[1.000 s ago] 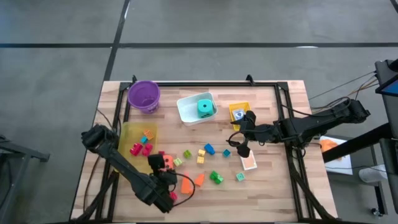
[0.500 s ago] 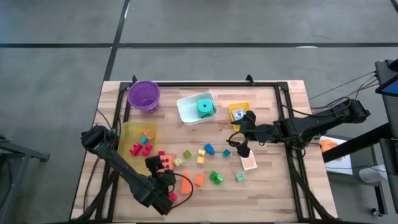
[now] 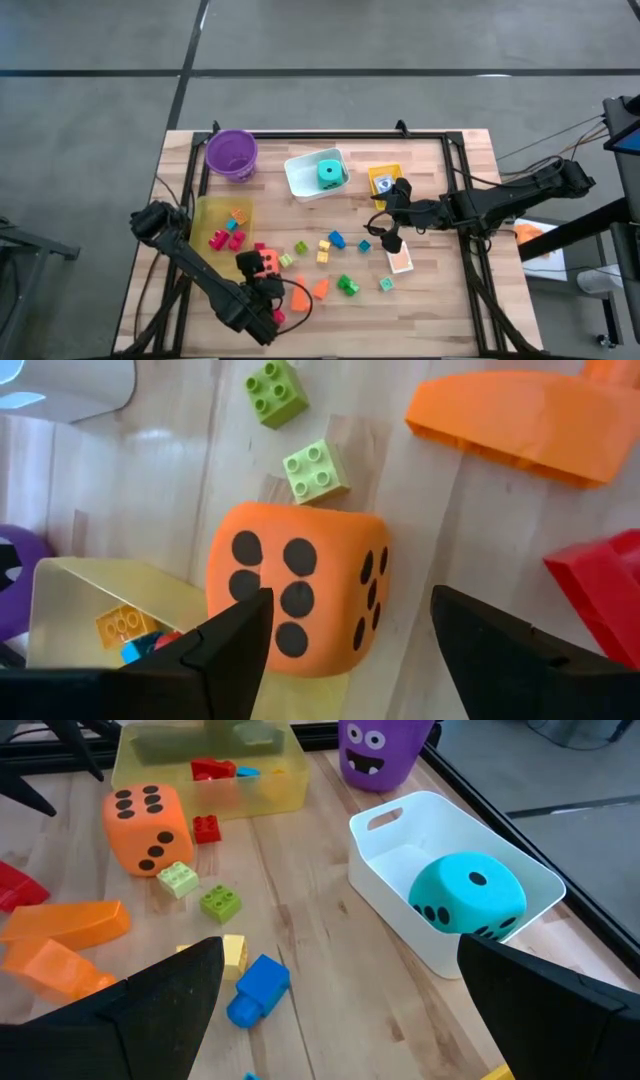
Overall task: Pick & Place Toys
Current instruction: Put the orange dice into the white bin
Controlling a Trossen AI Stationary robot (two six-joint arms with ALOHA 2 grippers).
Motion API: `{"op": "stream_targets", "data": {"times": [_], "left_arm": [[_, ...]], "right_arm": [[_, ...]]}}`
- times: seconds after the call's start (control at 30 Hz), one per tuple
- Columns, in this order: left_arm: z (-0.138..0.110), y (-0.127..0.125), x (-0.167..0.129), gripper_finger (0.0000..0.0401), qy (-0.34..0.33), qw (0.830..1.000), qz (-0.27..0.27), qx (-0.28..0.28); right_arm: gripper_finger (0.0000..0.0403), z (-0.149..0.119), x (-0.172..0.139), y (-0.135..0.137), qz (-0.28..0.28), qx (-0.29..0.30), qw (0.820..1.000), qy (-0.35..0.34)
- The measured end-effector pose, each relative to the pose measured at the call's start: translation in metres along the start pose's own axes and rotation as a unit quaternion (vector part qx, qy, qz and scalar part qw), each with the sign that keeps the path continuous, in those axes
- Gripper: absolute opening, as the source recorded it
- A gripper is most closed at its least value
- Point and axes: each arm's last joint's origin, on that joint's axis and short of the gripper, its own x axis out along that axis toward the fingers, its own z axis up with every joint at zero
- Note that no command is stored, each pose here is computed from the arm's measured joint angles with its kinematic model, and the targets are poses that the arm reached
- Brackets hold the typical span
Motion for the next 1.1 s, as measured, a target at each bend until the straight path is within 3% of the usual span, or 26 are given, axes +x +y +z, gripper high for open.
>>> {"op": "stream_targets", "data": {"times": [0.23,0.5,0.7,1.1], "left_arm": [[0.001,-0.011,0.015,0.0271,0.024,1.0,0.004,0.002],[-0.004,-0.022,0.041,0.0271,0.038,0.995,0.092,0.008],[-0.004,-0.024,0.053,0.0271,0.051,0.991,0.122,-0.004],[0.003,-0.022,0.067,0.0255,0.07,0.988,0.138,-0.019]], "right_arm": [[0.0399,0.0,0.0,0.0,0.0,0.0,1.0,0.0],[0.0399,0.0,0.0,0.0,0.0,0.0,1.0,0.0],[0.0399,0.0,0.0,0.0,0.0,0.0,1.0,0.0],[0.0399,0.0,0.0,0.0,0.0,0.0,1.0,0.0]]}}
